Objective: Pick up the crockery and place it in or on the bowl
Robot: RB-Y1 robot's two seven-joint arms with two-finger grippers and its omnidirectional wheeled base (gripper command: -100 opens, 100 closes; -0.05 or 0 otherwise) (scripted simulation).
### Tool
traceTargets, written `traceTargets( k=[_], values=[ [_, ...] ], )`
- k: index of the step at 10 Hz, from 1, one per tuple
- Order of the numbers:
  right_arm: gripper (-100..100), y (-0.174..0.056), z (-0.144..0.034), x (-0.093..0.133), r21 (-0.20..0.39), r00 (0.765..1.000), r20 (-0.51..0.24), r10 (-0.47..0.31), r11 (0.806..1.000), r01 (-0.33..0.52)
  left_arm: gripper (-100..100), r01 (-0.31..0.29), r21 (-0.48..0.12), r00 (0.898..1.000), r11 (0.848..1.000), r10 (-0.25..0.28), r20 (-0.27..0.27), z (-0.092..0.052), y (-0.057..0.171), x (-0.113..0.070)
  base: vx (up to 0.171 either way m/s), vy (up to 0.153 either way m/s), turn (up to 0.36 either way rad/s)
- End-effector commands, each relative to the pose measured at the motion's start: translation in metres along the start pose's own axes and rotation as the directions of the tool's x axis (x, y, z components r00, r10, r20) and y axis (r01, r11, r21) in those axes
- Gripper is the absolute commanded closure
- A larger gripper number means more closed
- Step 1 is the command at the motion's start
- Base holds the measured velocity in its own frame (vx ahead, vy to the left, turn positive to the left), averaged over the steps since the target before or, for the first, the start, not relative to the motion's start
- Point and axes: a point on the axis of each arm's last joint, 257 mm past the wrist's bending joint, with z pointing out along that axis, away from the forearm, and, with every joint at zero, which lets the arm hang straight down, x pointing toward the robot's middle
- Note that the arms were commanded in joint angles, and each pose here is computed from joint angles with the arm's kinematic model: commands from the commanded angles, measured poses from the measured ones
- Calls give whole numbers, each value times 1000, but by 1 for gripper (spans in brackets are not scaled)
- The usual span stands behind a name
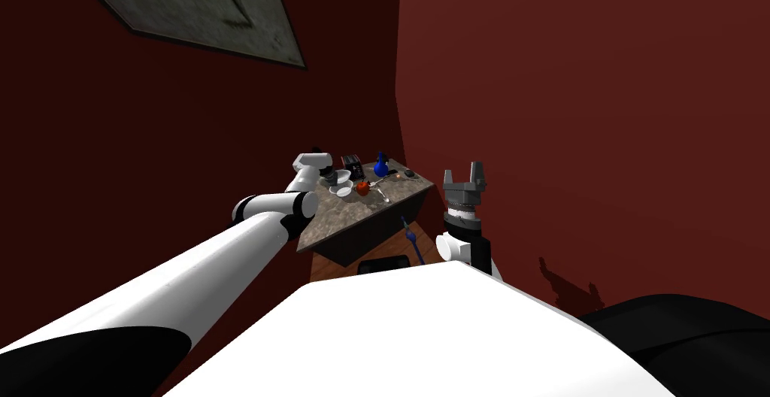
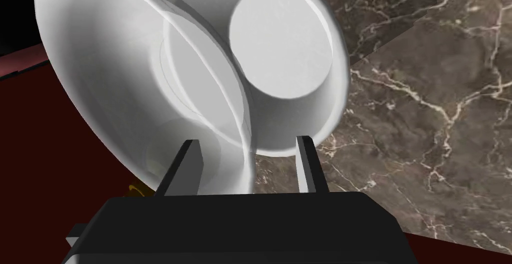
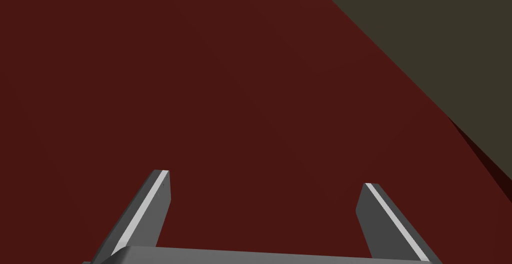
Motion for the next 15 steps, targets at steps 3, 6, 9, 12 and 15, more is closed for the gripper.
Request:
traceTargets(
  k=[3, 6, 9, 12, 15],
  values=[
    [0, 0, 0, 0, 0, 1000, 0, 0, 1000, 0, -100, 0, 0, 1000, 1000, 0, 0, 0, 0, 0, 0, 0, 0],
    [0, 0, 0, 0, 0, 1000, 0, 0, 1000, 0, -100, 5, -14, 1000, 1000, -5, 4, -7, 0, -19, 12, -15, -19],
    [0, 0, 0, 0, 0, 1000, 0, 0, 1000, 0, -100, 13, -35, 1000, 999, -12, 8, -21, 1, -50, 73, -84, -44],
    [0, 0, 0, 0, 0, 1000, 0, 0, 1000, 0, -100, 14, -40, 1000, 999, -14, 8, -24, 1, -60, 53, -49, -19],
    [0, 0, 0, 0, 0, 1000, 0, 0, 1000, 0, 0, 14, -42, 1000, 999, -14, 7, -25, 1, -60, 0, 0, 0]
  ],
)
